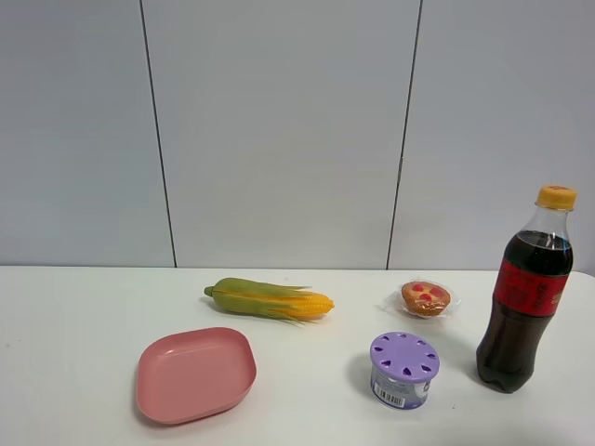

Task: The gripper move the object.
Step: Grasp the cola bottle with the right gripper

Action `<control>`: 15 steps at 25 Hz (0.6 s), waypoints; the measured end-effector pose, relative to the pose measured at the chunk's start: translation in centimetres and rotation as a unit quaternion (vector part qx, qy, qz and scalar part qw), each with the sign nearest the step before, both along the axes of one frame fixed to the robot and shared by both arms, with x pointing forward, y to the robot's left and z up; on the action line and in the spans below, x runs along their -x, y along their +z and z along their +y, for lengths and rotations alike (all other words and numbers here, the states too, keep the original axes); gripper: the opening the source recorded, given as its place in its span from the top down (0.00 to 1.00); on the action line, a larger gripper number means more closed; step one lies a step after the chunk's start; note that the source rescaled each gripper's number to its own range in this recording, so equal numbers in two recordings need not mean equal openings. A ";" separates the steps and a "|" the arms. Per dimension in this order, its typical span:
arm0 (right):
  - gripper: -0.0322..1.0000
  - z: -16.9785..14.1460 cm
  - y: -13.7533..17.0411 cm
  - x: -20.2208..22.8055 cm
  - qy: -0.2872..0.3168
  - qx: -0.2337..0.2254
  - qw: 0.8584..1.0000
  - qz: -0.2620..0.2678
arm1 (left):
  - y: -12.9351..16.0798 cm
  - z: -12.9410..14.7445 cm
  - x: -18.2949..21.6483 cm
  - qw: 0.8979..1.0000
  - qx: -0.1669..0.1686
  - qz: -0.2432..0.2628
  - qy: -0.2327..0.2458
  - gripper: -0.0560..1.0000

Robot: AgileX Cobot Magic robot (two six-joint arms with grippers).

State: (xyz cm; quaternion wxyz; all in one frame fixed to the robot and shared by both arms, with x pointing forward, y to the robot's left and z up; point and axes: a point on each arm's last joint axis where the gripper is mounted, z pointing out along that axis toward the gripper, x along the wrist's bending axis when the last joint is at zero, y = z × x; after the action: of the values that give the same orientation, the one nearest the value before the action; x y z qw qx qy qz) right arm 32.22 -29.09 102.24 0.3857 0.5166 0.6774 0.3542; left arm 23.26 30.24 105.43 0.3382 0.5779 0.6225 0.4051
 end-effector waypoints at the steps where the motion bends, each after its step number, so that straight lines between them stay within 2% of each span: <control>1: 0.00 0.0 -0.3 -0.1 -0.001 -0.003 1.000 -0.004 | 0.0 0.0 0.0 1.000 0.000 0.000 0.000 0.00; 7: 0.00 0.1 -0.6 -0.3 -0.022 -0.051 0.998 -0.022 | 0.0 0.0 0.0 1.000 0.000 0.000 0.000 0.00; 12: 0.00 0.3 -0.4 -0.3 -0.050 -0.143 0.988 -0.021 | 0.0 0.0 0.0 1.000 0.000 0.000 0.000 0.00; 15: 0.00 0.3 -0.3 -0.5 -0.055 -0.158 0.985 -0.038 | 0.0 0.0 0.0 1.000 0.000 0.000 0.000 0.00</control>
State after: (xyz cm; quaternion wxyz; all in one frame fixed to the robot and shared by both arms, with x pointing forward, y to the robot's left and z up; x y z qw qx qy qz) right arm 32.69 -28.84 101.96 0.3437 0.5936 0.5683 0.4545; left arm 23.26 30.24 105.43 0.3382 0.5779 0.6225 0.4051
